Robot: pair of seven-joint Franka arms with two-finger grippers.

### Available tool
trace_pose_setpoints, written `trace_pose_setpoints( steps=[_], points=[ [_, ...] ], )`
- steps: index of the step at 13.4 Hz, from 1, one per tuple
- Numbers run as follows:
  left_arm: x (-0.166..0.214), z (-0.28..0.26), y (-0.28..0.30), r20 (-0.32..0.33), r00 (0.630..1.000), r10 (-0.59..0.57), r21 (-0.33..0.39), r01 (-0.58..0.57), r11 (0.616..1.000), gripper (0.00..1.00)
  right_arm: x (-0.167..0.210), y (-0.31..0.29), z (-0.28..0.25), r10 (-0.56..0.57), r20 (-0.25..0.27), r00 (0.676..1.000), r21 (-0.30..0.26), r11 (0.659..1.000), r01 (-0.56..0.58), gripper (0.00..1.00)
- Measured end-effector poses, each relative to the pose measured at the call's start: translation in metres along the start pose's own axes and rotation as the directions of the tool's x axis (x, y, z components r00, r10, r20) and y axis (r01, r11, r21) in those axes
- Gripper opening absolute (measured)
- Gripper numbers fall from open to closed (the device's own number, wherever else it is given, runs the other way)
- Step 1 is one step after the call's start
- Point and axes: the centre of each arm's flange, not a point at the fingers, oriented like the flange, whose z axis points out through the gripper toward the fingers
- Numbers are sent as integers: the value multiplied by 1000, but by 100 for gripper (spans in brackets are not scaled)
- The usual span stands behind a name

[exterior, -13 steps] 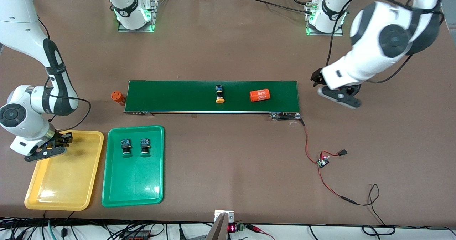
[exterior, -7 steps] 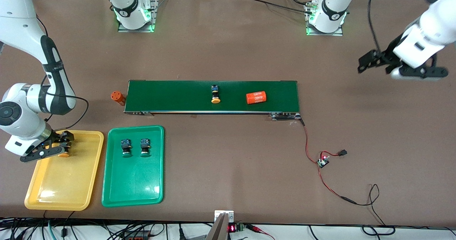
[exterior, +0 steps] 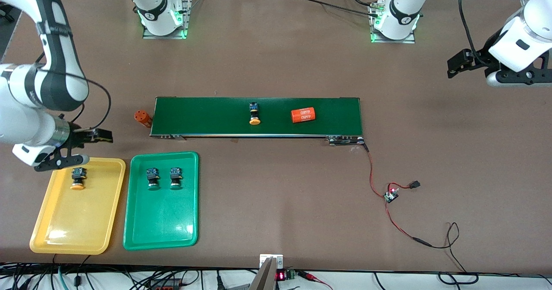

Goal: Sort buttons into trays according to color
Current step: 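Move the right gripper back to the belt and lower onto yellow button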

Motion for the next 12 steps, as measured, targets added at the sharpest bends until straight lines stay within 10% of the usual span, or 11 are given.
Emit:
trace_pose_setpoints(
  steps=[12],
  points=[
    [21, -7, 2, -19, 998, 65, 4, -65, 998, 100, -71, -265, 59, 131, -87, 987, 69, 990, -126, 100]
  ],
)
